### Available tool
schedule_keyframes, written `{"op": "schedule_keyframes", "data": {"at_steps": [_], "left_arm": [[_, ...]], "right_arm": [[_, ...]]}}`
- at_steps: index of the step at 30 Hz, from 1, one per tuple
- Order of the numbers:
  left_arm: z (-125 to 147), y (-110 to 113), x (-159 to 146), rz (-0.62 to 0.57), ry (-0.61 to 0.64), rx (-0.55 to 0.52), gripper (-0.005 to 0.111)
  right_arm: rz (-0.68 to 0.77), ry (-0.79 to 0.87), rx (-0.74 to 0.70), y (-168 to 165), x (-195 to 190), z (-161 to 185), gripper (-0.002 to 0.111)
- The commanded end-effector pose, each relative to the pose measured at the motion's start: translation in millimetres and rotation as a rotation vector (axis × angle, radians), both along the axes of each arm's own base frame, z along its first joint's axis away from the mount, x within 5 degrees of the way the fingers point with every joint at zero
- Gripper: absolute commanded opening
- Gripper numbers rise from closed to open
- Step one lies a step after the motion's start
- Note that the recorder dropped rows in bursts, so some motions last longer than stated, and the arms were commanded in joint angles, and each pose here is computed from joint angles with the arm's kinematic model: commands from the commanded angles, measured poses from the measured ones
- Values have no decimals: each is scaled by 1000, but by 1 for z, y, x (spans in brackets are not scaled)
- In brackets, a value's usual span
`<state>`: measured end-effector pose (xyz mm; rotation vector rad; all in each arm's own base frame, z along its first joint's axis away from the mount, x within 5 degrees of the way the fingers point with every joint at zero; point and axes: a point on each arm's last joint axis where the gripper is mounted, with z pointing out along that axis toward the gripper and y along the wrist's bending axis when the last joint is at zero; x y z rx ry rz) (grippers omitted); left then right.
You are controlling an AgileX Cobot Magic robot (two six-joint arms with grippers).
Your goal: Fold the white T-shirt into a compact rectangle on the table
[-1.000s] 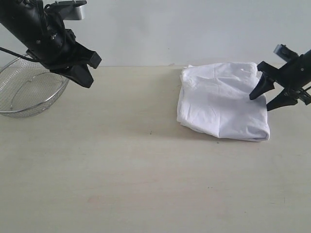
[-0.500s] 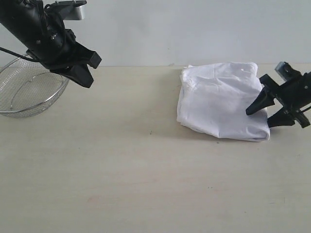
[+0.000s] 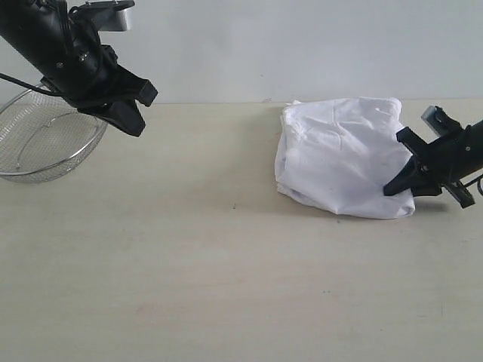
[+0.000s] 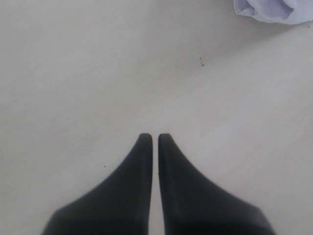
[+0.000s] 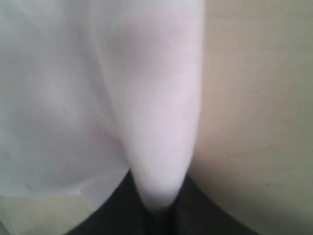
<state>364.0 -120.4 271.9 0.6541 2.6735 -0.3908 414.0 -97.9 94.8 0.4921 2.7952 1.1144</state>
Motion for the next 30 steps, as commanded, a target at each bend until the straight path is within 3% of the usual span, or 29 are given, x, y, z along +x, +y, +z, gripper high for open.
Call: {"op": "schedule_keyframes", "data": {"at_steps": [1,6,12,13,14,17,18,24,30], "left_arm": [[3,2,-2,-2,0,-3,4],[3,2,-2,-2,-1,-3,4],[3,2,-2,-2,-1,-3,4],[3,2,-2,-2,-1,-3,4],[3,2,-2,-2,-1,-3,4],[3,2,-2,-2,-1,-3,4],[3,2,-2,-2,-1,-3,4],[3,2,-2,-2,0,-3,4],[3,2,-3,-4,1,-1,4]], "right_arm": [[48,7,-118,-10,1,14,0],[46,-15,-135,-28,11,40,0],[51,-10,-170,-33,10,40,2],[53,-6,-181,-34,9,40,9],[52,2,-199,-36,9,39,22],[27,17,-213,-39,8,38,72],[21,17,-217,-40,8,38,76],[-8,8,-265,-43,8,47,77],[-13,-50,-335,-45,4,81,77]]}}
